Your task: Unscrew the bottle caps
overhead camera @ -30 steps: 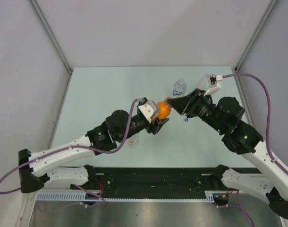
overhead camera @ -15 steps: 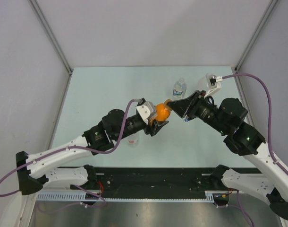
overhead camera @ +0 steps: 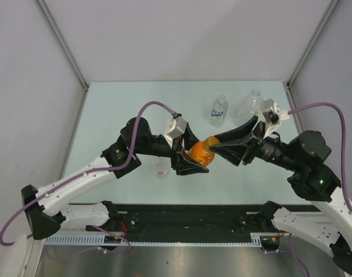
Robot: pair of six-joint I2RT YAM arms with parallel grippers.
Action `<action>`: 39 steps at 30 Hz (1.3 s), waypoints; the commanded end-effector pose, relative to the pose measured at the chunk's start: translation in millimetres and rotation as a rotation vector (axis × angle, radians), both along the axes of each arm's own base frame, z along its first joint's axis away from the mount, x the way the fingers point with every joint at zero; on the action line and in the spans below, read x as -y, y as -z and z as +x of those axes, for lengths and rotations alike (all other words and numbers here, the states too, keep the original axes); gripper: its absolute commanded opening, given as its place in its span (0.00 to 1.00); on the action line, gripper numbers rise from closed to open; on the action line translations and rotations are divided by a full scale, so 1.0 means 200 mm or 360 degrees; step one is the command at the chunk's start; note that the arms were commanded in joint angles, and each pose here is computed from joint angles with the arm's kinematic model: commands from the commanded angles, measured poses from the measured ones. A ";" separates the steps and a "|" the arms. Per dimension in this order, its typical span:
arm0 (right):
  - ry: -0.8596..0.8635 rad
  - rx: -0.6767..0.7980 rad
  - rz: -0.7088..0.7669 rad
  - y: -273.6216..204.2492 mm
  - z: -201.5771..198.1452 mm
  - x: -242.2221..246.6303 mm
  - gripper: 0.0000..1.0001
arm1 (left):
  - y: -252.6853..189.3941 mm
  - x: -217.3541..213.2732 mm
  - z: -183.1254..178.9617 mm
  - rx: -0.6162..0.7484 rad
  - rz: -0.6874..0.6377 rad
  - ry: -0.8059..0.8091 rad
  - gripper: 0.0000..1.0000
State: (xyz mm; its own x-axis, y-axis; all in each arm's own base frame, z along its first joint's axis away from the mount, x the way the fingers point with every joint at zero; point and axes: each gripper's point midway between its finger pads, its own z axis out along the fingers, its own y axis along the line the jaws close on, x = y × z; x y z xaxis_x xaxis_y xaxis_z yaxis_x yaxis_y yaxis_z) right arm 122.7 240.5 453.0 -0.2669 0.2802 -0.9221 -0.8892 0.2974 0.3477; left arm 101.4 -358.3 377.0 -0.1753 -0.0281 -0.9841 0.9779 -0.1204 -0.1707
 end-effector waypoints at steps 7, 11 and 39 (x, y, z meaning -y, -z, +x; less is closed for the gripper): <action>-0.0667 0.0435 -0.0047 -0.03 -0.33 -0.07 0.00 | -0.10 -0.08 -0.38 -0.0006 -0.0063 0.0767 0.00; -0.0785 0.0455 -0.0075 -0.01 -0.35 -0.06 0.00 | -0.10 -0.10 -0.39 0.0004 -0.0060 0.0805 0.00; -0.0629 0.0291 -0.0155 0.05 -0.17 0.02 0.65 | -0.03 -0.02 -0.24 0.0060 0.0051 0.0557 0.00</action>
State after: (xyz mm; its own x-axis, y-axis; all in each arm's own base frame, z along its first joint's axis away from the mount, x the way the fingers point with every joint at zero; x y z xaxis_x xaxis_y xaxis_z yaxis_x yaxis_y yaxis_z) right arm 62.6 241.0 439.6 -0.0569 0.0802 -0.9952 -0.9746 -0.2207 0.0380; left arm 37.3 -349.2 360.5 -0.2579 0.1533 -0.9539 0.8057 -0.5108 -0.2999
